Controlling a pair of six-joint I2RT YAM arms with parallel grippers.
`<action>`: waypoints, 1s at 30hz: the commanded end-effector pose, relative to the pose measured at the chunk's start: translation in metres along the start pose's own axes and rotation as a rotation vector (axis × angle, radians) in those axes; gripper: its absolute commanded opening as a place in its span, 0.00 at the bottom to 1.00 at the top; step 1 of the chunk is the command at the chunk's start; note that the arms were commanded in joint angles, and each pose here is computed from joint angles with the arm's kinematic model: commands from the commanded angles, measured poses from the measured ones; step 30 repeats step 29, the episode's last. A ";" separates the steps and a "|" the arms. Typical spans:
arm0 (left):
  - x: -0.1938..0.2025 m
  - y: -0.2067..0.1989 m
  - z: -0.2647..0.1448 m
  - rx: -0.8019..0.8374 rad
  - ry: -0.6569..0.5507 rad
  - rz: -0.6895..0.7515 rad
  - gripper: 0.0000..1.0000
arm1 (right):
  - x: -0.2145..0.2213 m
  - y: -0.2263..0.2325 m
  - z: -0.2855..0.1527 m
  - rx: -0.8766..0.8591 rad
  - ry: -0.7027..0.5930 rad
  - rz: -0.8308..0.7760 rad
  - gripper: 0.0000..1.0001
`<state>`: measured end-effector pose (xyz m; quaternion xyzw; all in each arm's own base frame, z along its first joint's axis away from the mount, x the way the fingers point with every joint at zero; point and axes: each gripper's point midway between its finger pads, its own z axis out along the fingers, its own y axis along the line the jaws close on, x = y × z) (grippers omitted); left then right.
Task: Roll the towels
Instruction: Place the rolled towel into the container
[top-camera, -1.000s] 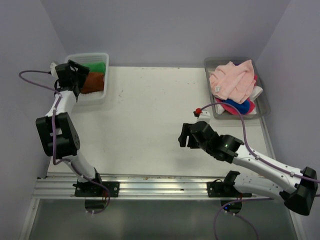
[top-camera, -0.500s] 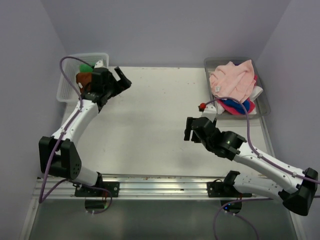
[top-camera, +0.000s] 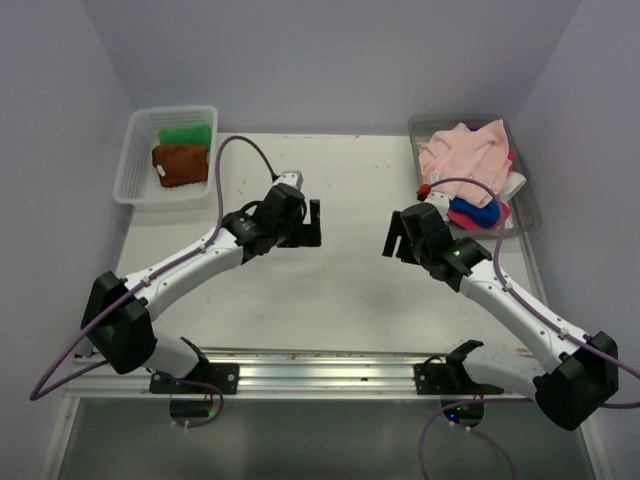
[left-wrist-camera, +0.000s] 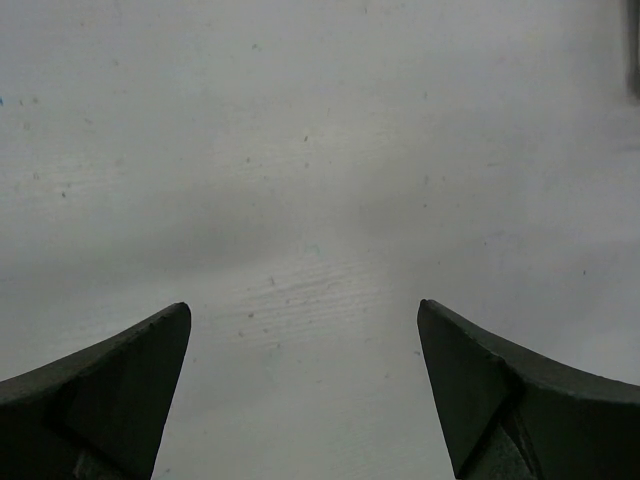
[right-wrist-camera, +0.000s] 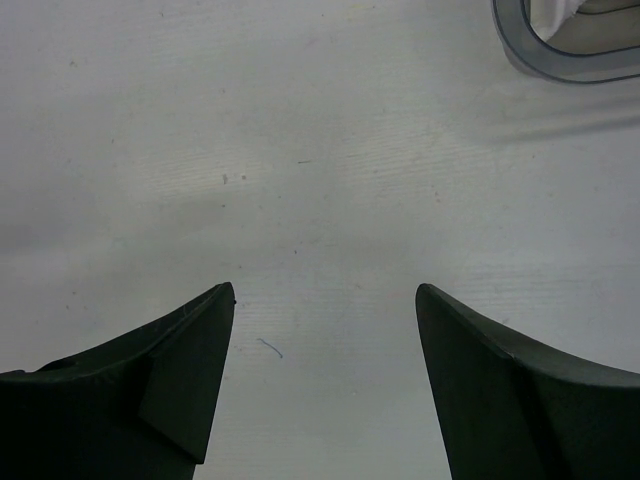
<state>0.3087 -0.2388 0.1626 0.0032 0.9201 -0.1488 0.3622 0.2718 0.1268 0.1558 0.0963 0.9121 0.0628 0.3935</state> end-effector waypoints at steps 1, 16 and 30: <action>0.021 0.020 -0.007 -0.088 0.029 0.011 1.00 | -0.002 0.008 0.000 -0.043 0.001 0.030 0.78; 0.064 -0.008 -0.014 0.098 0.017 0.145 1.00 | 0.005 -0.022 -0.014 0.038 -0.033 0.063 0.83; 0.054 -0.043 -0.020 0.202 -0.038 0.219 1.00 | 0.003 -0.032 -0.018 0.068 -0.063 0.075 0.83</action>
